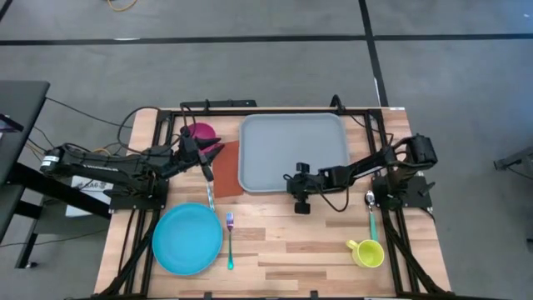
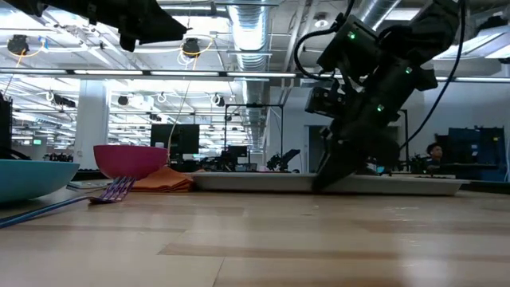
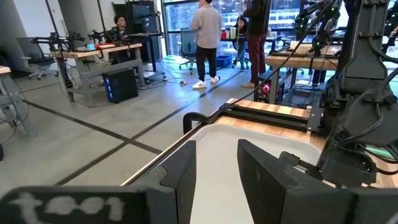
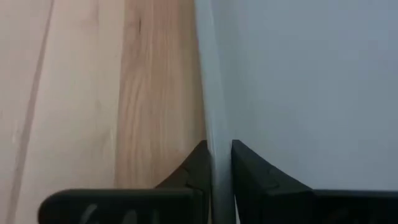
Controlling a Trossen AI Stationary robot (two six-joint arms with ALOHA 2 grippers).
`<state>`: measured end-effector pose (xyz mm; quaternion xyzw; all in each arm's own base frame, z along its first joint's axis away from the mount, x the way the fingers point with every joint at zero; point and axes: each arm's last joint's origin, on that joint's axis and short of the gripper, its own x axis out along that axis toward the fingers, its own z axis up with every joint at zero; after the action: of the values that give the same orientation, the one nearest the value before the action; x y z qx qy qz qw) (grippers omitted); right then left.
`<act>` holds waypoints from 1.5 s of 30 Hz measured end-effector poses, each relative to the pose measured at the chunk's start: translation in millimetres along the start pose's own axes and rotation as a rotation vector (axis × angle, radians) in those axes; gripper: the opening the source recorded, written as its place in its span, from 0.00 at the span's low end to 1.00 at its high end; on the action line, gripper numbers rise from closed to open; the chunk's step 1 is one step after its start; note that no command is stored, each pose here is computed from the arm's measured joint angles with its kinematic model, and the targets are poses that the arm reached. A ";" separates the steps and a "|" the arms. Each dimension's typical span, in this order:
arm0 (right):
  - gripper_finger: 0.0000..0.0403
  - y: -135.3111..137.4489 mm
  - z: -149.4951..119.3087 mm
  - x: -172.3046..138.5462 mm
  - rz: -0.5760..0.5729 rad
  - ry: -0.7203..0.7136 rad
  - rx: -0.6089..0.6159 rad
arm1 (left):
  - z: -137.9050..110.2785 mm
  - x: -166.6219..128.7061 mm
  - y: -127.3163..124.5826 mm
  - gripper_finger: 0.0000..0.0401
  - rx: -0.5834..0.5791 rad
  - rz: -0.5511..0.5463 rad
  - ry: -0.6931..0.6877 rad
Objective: Set up tray
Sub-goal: Prepare the gray serving tray, then put the yellow mug on the top right of the gray serving tray
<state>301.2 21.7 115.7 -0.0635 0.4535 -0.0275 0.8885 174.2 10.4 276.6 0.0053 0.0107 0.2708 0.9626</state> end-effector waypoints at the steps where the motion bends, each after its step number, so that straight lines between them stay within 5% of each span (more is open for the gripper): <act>1: 0.08 2.7 1.6 -0.6 0.005 -0.002 0.010 | 0.0 0.0 0.0 0.27 0.000 0.000 0.000; 9: 0.10 33.8 13.8 -8.7 0.065 -0.042 0.124 | 0.0 0.0 -0.1 0.27 -0.020 -0.002 0.000; 20: 0.10 89.7 9.9 -25.9 0.170 -0.025 0.131 | -0.1 0.0 -0.6 0.27 -0.053 -0.021 0.001; 28: 0.12 101.1 8.0 -30.0 0.204 -0.026 0.158 | -0.2 0.0 -1.0 0.27 -0.064 -0.034 0.002; 45: 0.53 95.6 15.4 -28.0 0.370 -0.035 0.154 | 0.0 -0.1 -1.5 0.27 -0.083 -0.051 0.001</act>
<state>296.4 120.7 134.0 0.0885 0.4383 0.1028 0.8885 175.0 9.1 276.6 -0.0351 0.0000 0.2466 0.9685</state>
